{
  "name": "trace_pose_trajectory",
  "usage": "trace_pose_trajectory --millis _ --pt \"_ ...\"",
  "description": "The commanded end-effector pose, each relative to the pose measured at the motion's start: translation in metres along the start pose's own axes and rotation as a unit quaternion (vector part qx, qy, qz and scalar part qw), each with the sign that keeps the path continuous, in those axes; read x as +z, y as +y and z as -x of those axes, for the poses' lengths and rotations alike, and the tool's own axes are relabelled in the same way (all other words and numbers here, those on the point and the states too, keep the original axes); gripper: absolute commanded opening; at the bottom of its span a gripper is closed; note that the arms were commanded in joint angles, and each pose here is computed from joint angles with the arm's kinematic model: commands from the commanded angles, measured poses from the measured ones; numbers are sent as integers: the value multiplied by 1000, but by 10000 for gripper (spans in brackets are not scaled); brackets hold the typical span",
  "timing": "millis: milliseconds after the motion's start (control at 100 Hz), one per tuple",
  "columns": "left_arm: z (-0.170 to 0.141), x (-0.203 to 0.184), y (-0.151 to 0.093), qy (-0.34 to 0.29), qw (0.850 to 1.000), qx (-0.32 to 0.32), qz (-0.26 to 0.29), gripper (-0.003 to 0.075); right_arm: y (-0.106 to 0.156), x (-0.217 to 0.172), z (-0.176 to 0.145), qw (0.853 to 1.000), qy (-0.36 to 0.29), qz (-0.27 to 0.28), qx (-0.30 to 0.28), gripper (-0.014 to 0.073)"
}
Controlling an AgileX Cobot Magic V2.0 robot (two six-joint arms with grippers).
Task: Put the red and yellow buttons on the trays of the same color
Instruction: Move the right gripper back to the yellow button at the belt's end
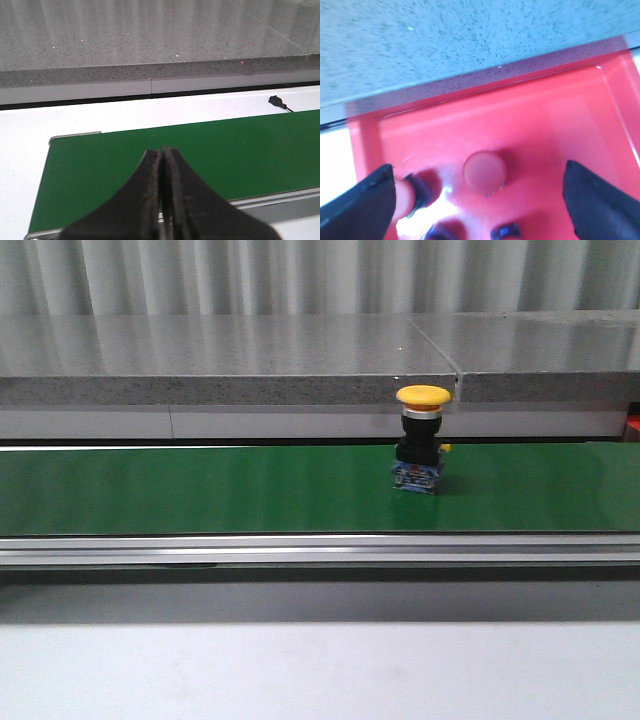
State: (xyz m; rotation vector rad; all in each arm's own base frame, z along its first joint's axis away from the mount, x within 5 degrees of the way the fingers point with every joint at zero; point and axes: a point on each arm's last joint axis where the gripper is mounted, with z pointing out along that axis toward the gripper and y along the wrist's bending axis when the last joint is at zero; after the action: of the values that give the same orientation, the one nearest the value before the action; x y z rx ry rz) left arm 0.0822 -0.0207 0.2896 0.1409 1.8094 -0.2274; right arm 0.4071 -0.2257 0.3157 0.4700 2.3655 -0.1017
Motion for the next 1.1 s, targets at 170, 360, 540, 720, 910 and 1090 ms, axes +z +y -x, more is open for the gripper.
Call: trace_pose_trajectory --millis 170,360,540,720,910,1090 --pt "15 -3 0 -46 999 -9 4 -20 25 -87 1 999 -44 12 -26 664" --pt "15 -3 0 -46 999 -9 4 -20 38 -110 -36 999 -27 18 -43 664" --pt "15 -3 0 -46 999 -9 4 -20 54 -128 -74 998 -8 41 -41 664" --pt "15 -3 0 -46 999 -9 4 -20 75 -134 -114 995 35 66 -70 664" --pt "15 -3 0 -46 999 -9 4 -20 102 -129 -148 982 77 104 -135 664" --pt "15 -3 0 -46 999 -9 4 -20 130 -122 -168 965 102 139 -198 664"
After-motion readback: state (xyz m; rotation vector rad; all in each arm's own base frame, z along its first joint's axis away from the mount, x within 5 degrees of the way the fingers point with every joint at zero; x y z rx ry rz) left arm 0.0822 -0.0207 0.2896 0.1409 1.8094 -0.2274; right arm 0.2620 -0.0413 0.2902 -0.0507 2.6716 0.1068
